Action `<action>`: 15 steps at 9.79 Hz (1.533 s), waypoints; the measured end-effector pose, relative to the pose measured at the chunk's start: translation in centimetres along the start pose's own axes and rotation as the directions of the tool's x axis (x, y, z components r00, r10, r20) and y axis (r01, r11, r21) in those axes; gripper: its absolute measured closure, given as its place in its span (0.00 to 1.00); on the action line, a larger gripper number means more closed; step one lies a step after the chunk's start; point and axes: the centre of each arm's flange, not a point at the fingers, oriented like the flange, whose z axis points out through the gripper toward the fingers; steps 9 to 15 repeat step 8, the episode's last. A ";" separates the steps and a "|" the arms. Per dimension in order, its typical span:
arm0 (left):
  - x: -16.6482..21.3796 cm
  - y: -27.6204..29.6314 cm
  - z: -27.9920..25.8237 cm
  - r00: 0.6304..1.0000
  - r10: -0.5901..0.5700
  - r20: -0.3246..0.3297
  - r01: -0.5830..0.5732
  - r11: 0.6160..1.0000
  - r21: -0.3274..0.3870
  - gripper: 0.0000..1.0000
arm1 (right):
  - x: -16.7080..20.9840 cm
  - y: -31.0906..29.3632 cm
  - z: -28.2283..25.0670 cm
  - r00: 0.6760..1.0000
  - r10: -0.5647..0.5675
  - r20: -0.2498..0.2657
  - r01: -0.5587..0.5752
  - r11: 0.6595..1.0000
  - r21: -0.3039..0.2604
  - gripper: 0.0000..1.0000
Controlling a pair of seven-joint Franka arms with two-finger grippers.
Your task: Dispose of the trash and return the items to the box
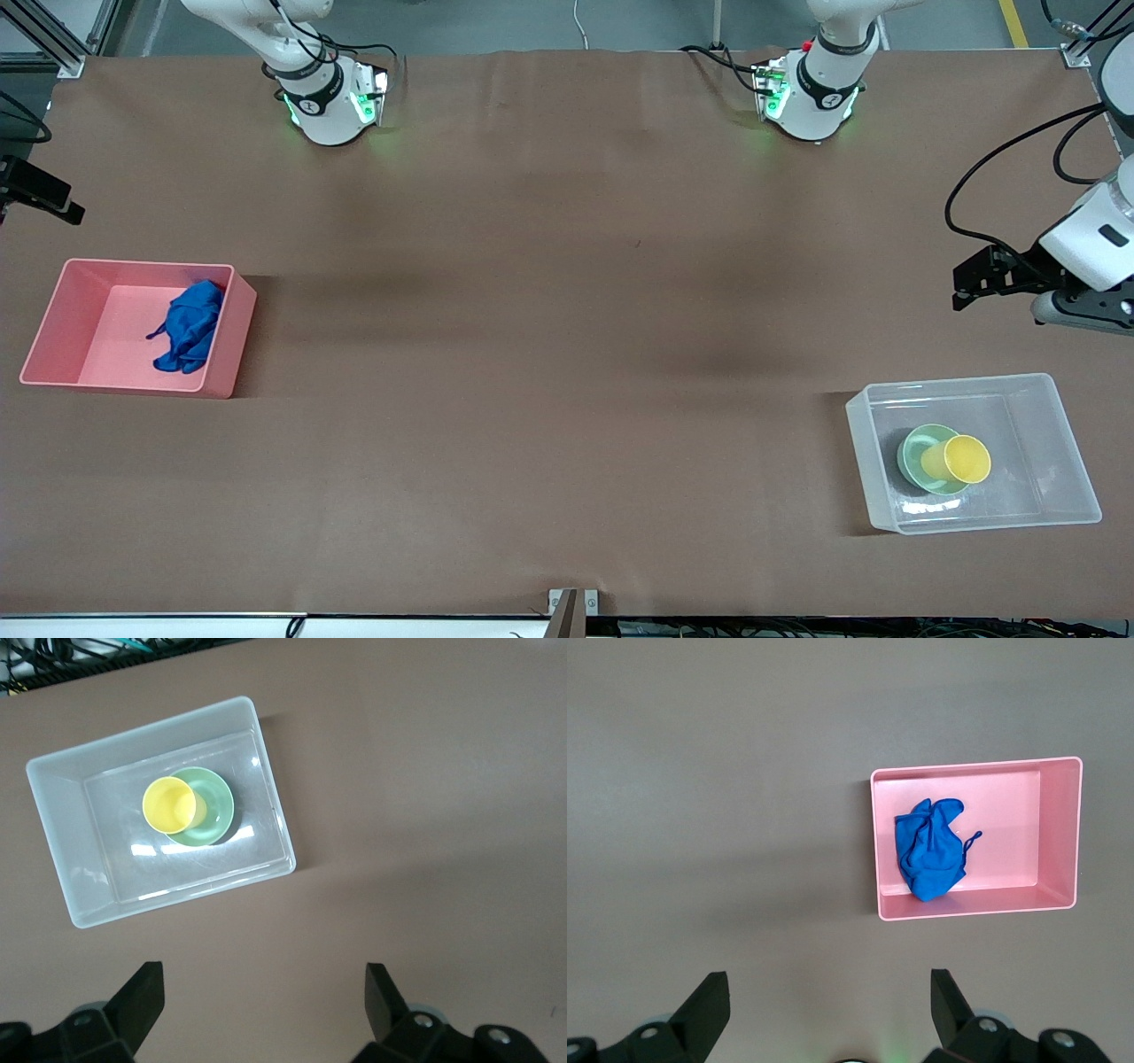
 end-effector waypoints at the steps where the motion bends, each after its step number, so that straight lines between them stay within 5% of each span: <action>1: 0.2 -0.1 -1.1 1.000 -0.001 -0.016 0.001 1.000 0.002 0.00 | 0.0 0.1 0.0 1.000 0.001 0.000 -0.001 1.000 0.000 0.00; 5: -1.7 0.1 -5.3 0.994 -0.080 0.071 0.082 0.996 -0.025 0.00 | 0.0 0.1 0.0 1.000 0.002 0.000 -0.002 1.000 0.000 0.00; 15: -3.4 2.4 -7.2 0.993 -0.092 0.074 0.093 0.996 -0.014 0.00 | 0.0 0.0 0.0 1.000 0.001 0.001 -0.001 1.000 0.000 0.00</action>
